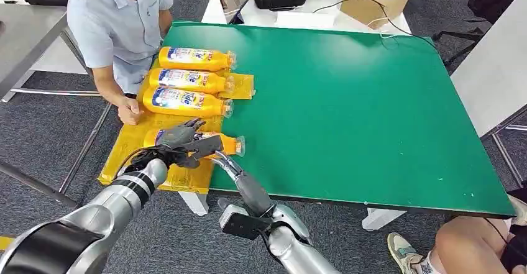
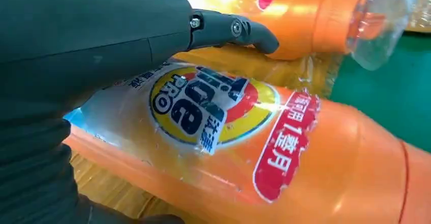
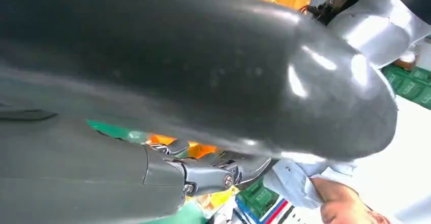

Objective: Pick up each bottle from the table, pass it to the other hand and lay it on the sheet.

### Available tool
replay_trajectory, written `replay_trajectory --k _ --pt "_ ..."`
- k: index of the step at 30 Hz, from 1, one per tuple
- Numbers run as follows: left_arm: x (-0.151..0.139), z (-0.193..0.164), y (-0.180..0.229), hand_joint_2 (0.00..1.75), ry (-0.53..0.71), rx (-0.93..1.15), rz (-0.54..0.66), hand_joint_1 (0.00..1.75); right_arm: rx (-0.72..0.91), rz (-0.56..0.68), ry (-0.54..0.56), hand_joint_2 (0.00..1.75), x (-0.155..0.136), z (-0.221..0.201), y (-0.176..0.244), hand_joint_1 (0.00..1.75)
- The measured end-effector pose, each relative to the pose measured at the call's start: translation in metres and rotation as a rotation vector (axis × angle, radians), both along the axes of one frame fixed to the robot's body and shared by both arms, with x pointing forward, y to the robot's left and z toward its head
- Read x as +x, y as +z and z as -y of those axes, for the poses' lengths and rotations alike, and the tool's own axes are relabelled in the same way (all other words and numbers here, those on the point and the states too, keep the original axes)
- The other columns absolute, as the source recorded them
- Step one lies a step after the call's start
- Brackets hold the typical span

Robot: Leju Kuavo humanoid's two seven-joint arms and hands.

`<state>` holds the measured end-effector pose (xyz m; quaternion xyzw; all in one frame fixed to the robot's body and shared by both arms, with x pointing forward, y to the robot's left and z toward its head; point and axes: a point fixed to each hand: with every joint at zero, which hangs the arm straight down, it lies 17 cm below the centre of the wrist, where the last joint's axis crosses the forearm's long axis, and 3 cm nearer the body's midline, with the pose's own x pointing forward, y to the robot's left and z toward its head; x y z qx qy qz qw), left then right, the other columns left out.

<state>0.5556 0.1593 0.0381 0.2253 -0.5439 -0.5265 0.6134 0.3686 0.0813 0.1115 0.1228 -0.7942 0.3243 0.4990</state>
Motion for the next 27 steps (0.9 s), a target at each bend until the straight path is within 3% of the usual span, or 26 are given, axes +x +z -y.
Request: replay_trajectory --k 4,11,16,19,20,27 --pt "-0.006 0.022 0.006 1.75 -0.034 -0.166 -0.036 0.00 -0.003 0.001 -0.002 0.00 0.000 0.001 -0.001 0.00" --pt "-0.021 0.058 0.070 1.75 -0.036 -1.008 -0.120 0.00 0.016 0.008 -0.002 0.00 -0.001 0.001 -0.002 0.00" --pt "-0.035 0.026 0.147 1.75 -0.068 -1.485 0.064 0.00 0.048 0.015 -0.032 0.00 0.000 0.006 -0.001 0.00" --pt "-0.052 0.003 0.184 1.75 -0.083 -1.606 0.191 0.00 0.111 0.019 -0.112 0.00 0.004 0.020 0.010 0.00" --pt "-0.058 -0.002 0.192 1.75 -0.089 -1.610 0.232 0.00 0.123 0.034 -0.142 1.75 0.006 0.025 0.014 0.00" --pt "-0.101 -0.026 0.253 1.75 -0.136 -1.633 0.466 0.00 0.365 0.134 -0.444 1.75 0.019 0.096 0.083 0.00"
